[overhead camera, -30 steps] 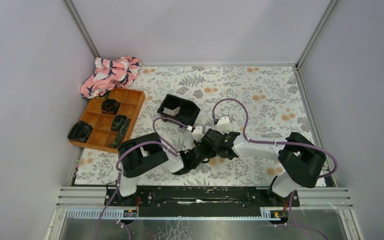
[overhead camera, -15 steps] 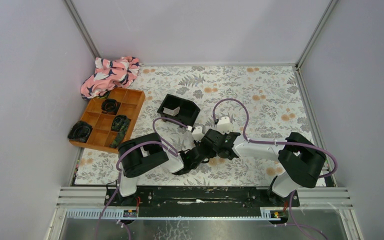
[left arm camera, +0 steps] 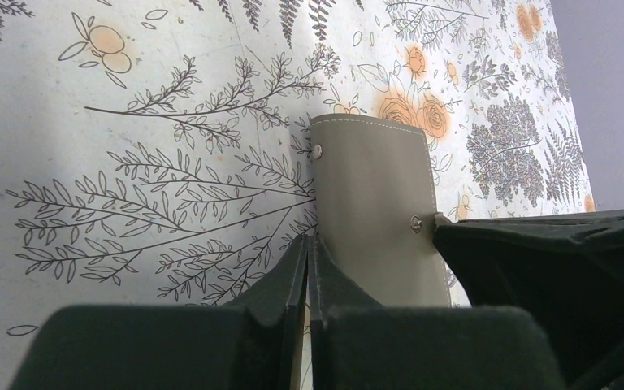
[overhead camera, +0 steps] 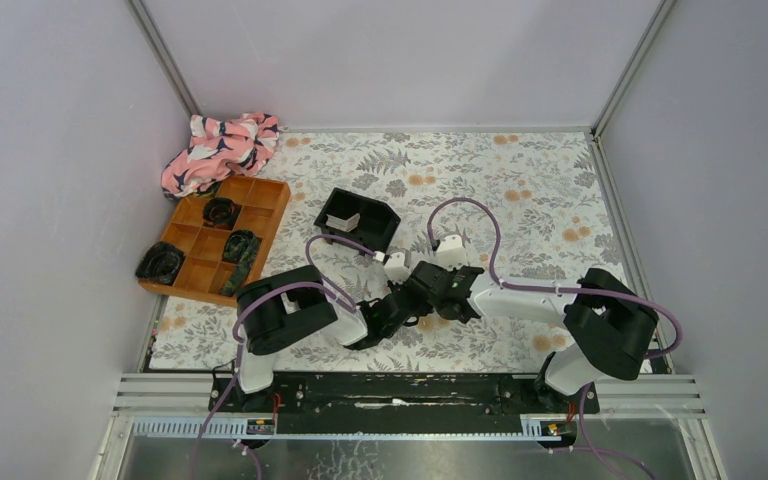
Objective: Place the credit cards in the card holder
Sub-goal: Close the card holder at the center of the board.
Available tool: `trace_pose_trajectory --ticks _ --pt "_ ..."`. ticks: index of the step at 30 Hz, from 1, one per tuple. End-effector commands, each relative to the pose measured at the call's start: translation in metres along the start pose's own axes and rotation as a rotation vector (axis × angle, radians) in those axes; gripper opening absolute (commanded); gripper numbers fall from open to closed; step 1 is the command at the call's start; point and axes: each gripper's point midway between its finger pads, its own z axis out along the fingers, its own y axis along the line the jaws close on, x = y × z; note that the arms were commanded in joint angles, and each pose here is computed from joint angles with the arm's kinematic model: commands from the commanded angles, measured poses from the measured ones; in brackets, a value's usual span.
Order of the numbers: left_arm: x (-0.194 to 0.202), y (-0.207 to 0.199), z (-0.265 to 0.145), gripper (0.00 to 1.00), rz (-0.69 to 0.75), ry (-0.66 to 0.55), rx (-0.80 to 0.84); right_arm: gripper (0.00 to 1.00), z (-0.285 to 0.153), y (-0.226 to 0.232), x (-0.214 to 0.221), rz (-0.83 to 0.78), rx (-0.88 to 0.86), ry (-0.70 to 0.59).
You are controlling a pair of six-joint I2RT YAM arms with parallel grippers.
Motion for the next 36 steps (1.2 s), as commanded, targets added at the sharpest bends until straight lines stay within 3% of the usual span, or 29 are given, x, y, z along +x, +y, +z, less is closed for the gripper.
trace_pose_trajectory --ticks 1,36 --pt "0.019 0.027 0.0 0.05 0.059 0.061 -0.069 0.12 -0.006 -0.011 -0.008 -0.002 0.044 -0.043" --pt "0.019 0.033 -0.003 0.06 0.063 0.059 -0.077 0.13 0.017 0.007 0.016 -0.034 0.012 0.044"
